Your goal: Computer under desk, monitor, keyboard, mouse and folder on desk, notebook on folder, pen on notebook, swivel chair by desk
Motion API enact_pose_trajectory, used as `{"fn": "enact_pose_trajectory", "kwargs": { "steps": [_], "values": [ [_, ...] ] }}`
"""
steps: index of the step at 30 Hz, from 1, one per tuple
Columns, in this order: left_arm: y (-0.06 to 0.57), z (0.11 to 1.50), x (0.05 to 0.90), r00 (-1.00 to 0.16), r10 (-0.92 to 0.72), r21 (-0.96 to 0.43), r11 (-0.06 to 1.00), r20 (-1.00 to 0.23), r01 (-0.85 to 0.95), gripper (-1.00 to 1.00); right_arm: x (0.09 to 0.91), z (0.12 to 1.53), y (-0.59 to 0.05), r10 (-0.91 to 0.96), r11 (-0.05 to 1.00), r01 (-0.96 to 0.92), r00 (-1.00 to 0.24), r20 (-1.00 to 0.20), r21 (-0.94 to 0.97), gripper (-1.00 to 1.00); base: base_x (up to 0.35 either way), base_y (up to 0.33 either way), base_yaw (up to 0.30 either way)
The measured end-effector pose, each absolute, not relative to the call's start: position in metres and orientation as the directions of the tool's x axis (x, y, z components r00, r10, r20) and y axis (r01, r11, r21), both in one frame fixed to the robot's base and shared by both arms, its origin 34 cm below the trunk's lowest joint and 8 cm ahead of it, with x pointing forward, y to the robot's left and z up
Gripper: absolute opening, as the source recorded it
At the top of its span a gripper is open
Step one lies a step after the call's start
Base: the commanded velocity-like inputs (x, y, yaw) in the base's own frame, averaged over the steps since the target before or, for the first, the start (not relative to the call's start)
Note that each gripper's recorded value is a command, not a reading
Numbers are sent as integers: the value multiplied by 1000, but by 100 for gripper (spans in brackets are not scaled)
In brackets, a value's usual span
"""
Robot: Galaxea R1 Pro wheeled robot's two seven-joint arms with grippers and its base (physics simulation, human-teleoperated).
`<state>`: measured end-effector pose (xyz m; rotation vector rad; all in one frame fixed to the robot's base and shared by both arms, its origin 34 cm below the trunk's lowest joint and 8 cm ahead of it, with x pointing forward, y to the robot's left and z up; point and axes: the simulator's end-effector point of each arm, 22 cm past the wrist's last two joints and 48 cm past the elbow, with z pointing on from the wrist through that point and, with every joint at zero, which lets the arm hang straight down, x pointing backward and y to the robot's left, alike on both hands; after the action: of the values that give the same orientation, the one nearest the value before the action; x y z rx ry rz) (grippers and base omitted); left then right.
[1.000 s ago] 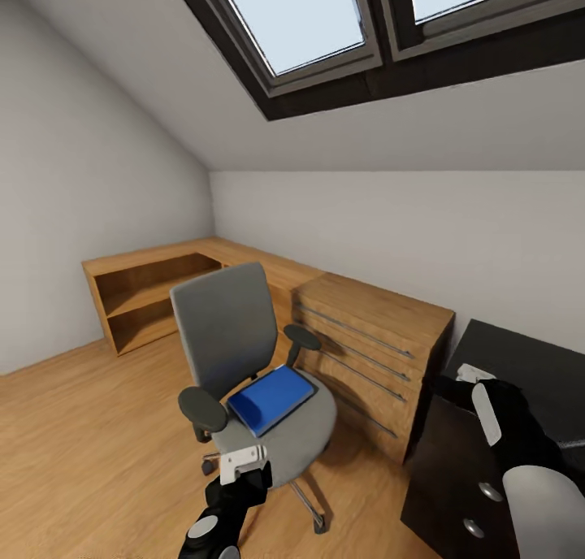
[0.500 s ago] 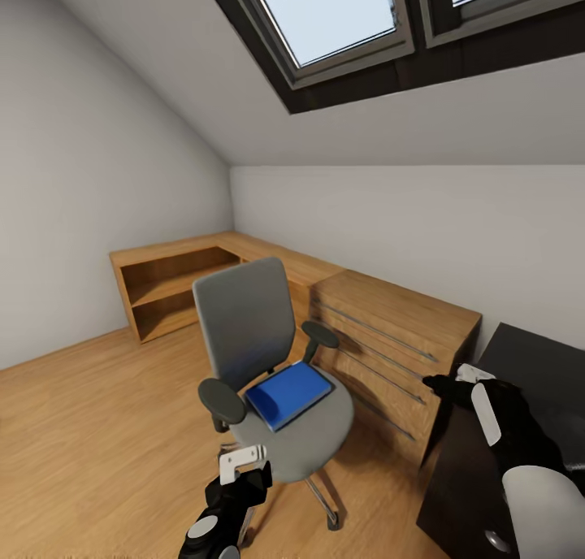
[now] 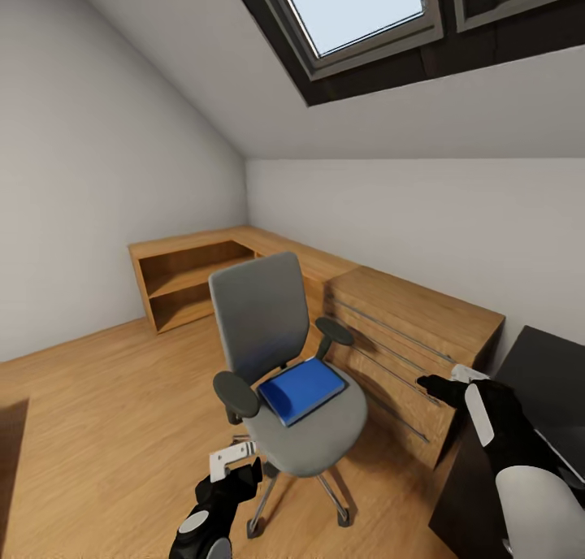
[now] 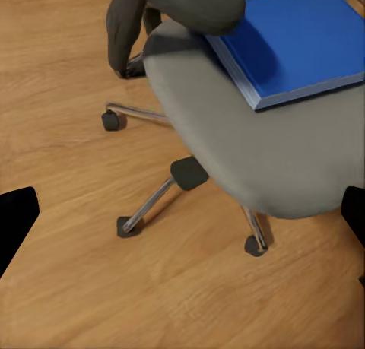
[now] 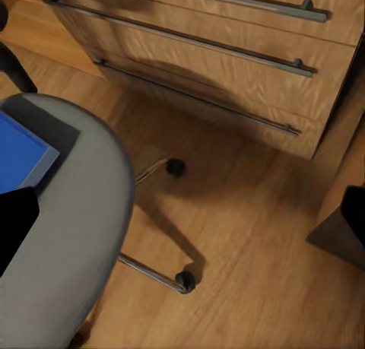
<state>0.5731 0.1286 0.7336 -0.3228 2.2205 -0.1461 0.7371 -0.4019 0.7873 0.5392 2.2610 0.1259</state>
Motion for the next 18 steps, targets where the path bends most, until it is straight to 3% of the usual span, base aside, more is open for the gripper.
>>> {"fn": "enact_pose_trajectory", "kwargs": {
  "steps": [18],
  "values": [
    [178, 713, 576, -586, -422, -268, 903, -692, -335, 100, 737, 770, -394, 420, 905, 341, -621, -662, 254, 100, 0, 0, 132]
  ]
}}
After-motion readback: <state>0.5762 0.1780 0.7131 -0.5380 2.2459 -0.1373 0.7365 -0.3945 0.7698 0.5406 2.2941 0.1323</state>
